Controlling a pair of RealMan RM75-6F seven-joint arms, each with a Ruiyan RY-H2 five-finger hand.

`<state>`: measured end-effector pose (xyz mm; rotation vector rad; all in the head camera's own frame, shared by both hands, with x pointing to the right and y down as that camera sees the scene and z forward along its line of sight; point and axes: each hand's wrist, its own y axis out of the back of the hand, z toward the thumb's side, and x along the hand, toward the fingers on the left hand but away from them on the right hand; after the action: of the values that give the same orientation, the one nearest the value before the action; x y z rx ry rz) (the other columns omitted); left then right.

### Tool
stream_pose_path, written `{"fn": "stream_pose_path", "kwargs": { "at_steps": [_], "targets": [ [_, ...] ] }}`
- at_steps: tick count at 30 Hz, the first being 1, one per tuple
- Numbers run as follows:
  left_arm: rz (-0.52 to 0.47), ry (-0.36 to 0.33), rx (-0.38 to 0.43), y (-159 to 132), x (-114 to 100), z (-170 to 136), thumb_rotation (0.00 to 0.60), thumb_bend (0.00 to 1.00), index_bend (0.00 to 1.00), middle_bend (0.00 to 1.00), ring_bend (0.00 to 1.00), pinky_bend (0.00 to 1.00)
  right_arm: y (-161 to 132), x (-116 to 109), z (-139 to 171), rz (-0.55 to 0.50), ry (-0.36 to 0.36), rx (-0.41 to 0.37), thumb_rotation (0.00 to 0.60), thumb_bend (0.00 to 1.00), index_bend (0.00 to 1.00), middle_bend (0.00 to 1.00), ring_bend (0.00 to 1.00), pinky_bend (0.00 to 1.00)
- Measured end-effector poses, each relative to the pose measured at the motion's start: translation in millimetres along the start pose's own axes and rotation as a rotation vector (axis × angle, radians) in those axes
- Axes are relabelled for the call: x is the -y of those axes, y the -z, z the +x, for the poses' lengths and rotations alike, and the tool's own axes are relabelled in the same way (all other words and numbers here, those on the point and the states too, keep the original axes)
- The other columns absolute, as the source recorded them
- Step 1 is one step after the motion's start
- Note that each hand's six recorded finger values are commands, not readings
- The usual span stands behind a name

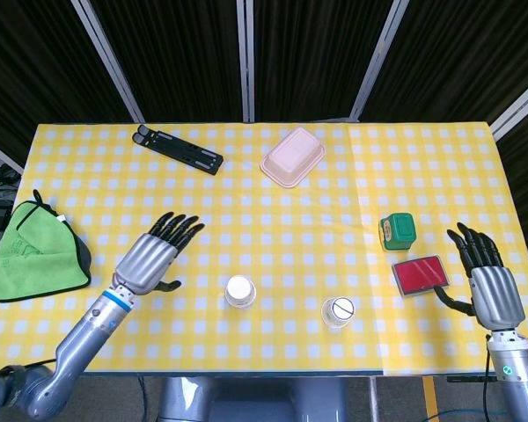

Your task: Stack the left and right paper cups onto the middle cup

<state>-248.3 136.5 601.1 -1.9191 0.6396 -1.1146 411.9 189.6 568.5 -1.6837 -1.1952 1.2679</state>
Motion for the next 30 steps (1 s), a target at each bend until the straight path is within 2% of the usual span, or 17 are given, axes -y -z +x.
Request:
{"fn": "stream_pose_path", "kwargs": {
  "at_steps": [8, 14, 17, 24, 30],
  "targets": [
    [0.018, -0.105, -0.151, 57.8, 3.4, -71.1, 0.6, 0.1, 0.0, 0.0, 0.0, 0.0, -9.2, 10.3, -0.2, 0.014, -0.023, -0.014, 0.6, 0.13, 0.06, 0.0, 0.0, 0.0],
    [0.014, -0.133, -0.264, 90.1, 16.1, -126.1, 0.6, 0.1, 0.0, 0.0, 0.0, 0.0, -23.1, 23.4, -2.0, 0.014, -0.067, -0.042, 0.6, 0.13, 0.12, 0.0, 0.0, 0.0],
    [-0.005, -0.136, -0.298, 99.8, 21.2, -146.4, 0.6, 0.1, 0.0, 0.0, 0.0, 0.0, -38.1, 30.2, -4.8, 0.021, -0.094, -0.08, 0.6, 0.13, 0.17, 0.0, 0.0, 0.0],
    [-0.033, -0.143, -0.327, 115.8, 22.0, -158.1, 0.6, 0.1, 0.0, 0.0, 0.0, 0.0, -95.2, 50.6, -15.6, 0.002, -0.228, -0.204, 0.6, 0.15, 0.29, 0.0, 0.0, 0.0],
    [-0.035, -0.154, -0.331, 118.3, 19.7, -160.6, 0.6, 0.1, 0.0, 0.0, 0.0, 0.0, -140.8, 61.8, -25.3, 0.051, -0.312, -0.285, 0.6, 0.15, 0.3, 0.0, 0.0, 0.0]
  ]
}}
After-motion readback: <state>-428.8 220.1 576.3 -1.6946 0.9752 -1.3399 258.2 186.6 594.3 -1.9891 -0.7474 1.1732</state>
